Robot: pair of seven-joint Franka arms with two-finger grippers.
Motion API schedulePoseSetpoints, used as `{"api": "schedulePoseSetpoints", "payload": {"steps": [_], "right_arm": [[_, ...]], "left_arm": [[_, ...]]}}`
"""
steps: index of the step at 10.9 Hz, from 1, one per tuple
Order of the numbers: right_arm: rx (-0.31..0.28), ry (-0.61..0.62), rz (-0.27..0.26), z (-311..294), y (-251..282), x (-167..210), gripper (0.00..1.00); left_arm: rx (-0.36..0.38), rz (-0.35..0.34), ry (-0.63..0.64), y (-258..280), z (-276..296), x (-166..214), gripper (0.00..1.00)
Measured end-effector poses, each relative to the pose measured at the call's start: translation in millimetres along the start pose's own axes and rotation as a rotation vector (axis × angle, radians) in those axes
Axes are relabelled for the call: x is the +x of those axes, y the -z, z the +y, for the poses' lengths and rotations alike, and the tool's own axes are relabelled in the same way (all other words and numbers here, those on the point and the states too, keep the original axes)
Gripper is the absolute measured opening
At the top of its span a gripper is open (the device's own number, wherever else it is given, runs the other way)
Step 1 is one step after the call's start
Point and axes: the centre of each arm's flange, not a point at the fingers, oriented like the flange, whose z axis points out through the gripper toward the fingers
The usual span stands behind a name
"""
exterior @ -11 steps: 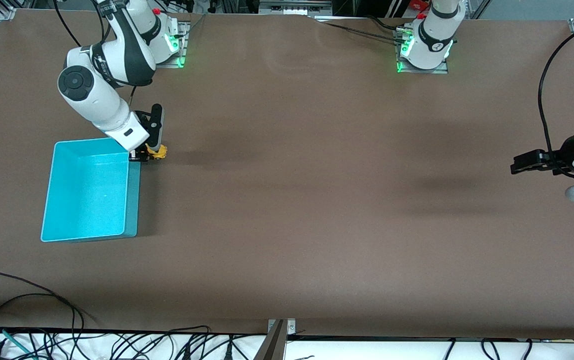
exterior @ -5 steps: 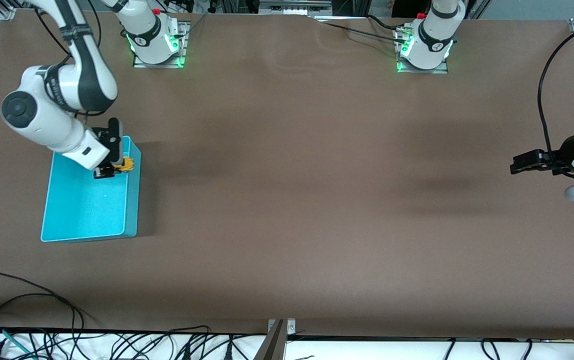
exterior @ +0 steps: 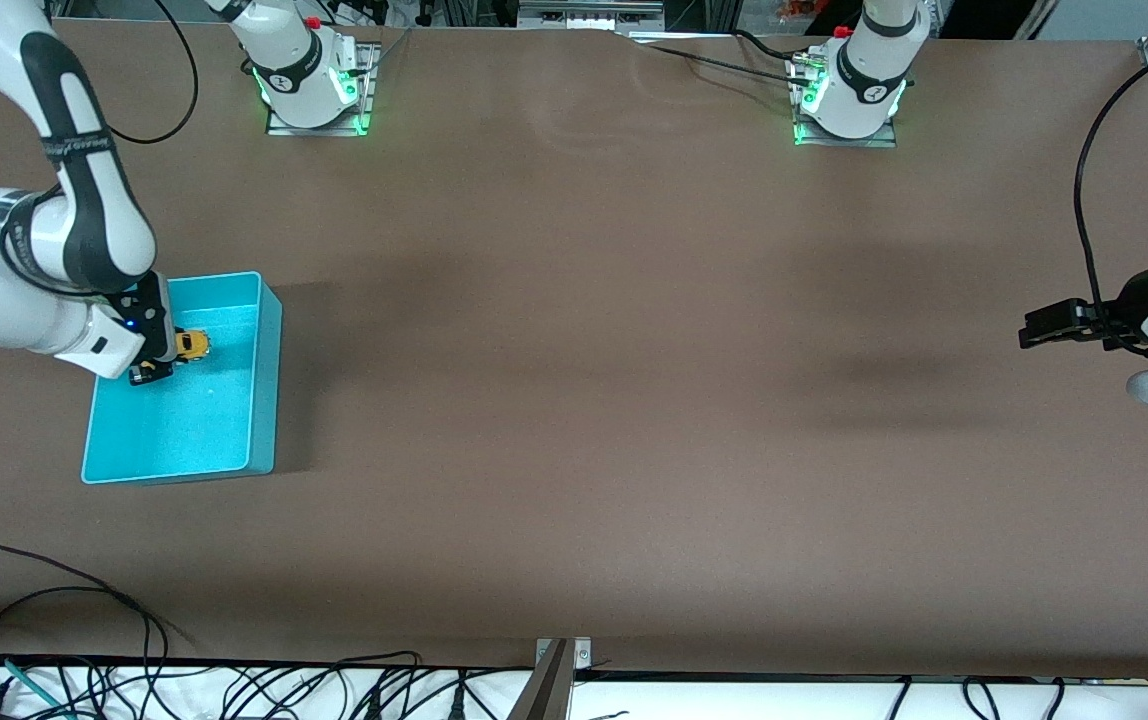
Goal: Wind up and store yellow beetle car
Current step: 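Carry the car over the turquoise bin and lower it inside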
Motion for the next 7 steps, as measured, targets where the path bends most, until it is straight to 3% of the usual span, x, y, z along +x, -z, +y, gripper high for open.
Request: {"api": "schedulePoseSetpoints", "payload": {"steps": [4, 7], "right_arm": [[0.118, -0.043, 0.109, -5, -78, -19, 0.47], [0.12, -0.032, 0.175, -6, -81, -25, 0.47]], "left_arm": [[0.0, 0.0, 0.0, 0, 0, 0, 1.0], [0.0, 0.001, 0.0, 0, 0, 0, 1.0]]}}
